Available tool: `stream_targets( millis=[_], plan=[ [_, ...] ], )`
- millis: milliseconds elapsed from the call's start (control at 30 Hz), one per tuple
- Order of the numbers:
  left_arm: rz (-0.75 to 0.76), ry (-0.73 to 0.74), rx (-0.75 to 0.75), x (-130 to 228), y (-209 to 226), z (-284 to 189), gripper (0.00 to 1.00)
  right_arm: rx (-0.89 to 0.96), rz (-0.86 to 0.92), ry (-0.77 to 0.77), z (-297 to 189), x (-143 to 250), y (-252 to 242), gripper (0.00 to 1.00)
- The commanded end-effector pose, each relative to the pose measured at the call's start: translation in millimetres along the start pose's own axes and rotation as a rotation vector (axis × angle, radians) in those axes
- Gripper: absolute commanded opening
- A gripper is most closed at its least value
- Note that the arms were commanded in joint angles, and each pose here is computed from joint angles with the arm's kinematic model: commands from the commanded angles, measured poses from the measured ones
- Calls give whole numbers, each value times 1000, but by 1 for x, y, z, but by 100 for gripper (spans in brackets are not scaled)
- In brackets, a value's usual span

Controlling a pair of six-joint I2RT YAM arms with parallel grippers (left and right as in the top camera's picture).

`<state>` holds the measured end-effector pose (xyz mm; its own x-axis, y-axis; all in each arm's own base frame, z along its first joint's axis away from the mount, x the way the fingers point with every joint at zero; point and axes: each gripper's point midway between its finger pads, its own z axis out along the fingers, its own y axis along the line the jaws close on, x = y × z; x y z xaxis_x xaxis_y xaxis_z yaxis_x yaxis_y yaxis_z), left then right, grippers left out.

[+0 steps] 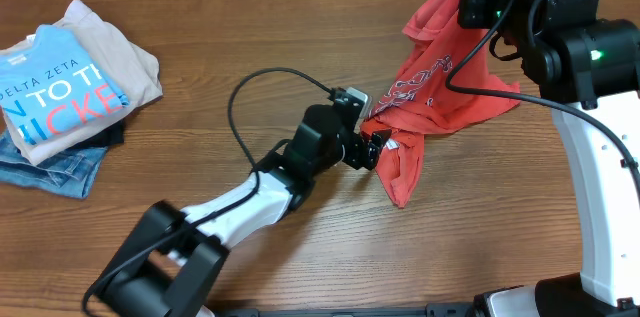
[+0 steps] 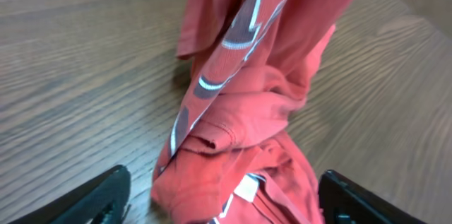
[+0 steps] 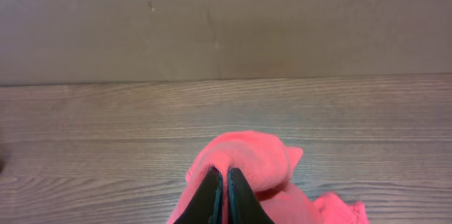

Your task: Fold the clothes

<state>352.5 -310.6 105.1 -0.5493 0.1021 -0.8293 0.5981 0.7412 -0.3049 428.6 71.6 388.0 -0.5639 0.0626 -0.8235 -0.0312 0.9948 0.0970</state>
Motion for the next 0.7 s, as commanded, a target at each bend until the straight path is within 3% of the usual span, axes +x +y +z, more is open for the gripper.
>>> stream_targets(
  millis=[0, 267, 333, 400, 500, 667],
  plan=[
    [-12, 3, -30, 14, 10, 20, 81, -33, 2, -48, -19, -10, 5, 4],
    [-5, -40, -18, 19, 13, 36, 49, -36, 5, -75, -31, -15, 5, 4],
    [-6, -28, -8, 21, 12, 36, 31, -38, 5, -85, -36, -17, 5, 4],
    [-6, -16, 38, 23, 4, 36, 4, -38, 6, -88, -38, -17, 4, 4],
    [-6, 3, 110, 26, -7, 35, 4, -37, 5, -84, -38, -16, 4, 4],
    [-18, -21, 103, 11, 2, 26, 4, -33, 5, -80, -38, -15, 3, 4]
  ],
)
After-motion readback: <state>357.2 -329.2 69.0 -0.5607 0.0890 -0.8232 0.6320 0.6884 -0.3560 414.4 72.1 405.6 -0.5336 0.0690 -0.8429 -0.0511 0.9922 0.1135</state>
